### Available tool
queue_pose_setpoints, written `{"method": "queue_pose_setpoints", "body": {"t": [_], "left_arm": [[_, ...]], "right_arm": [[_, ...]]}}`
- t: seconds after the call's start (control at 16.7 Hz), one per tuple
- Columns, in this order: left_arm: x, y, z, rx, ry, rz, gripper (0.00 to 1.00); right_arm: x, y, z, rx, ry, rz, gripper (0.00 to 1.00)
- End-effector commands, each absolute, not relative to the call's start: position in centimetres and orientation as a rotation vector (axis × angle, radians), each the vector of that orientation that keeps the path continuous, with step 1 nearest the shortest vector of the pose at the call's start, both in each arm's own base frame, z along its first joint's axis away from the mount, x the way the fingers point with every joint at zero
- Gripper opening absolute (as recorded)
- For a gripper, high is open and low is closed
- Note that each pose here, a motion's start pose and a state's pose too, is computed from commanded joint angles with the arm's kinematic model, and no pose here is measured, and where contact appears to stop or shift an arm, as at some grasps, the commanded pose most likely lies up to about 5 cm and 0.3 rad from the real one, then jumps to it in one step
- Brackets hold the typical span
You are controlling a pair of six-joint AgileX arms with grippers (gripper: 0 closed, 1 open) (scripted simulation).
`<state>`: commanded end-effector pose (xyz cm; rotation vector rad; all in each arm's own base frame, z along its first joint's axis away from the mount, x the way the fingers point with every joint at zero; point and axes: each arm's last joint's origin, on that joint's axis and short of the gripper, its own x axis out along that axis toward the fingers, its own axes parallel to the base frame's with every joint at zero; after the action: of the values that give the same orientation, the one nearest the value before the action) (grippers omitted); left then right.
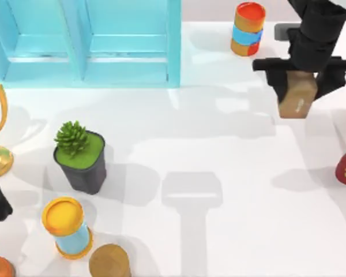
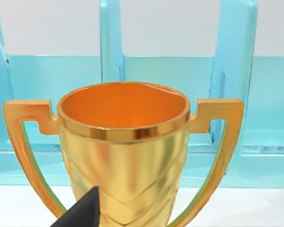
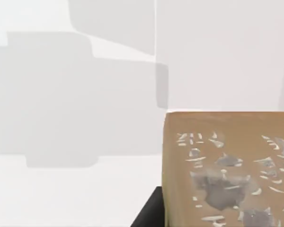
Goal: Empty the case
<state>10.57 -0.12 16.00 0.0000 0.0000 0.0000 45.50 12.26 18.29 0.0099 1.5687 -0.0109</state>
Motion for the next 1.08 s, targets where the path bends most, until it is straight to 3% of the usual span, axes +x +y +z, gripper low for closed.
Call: {"method": "queue_pose_setpoints", "body": {"t": [0.72, 1.08], "left_arm": [[10.6, -0.1, 16.0, 0.000, 0.000, 0.000, 1.00], [10.6, -0.1, 16.0, 0.000, 0.000, 0.000, 1.00]], "right_arm": [[45.5, 12.3, 13.8, 0.010, 1.569, -0.011, 0.00], [45.5, 12.3, 13.8, 0.010, 1.569, -0.011, 0.45]]}}
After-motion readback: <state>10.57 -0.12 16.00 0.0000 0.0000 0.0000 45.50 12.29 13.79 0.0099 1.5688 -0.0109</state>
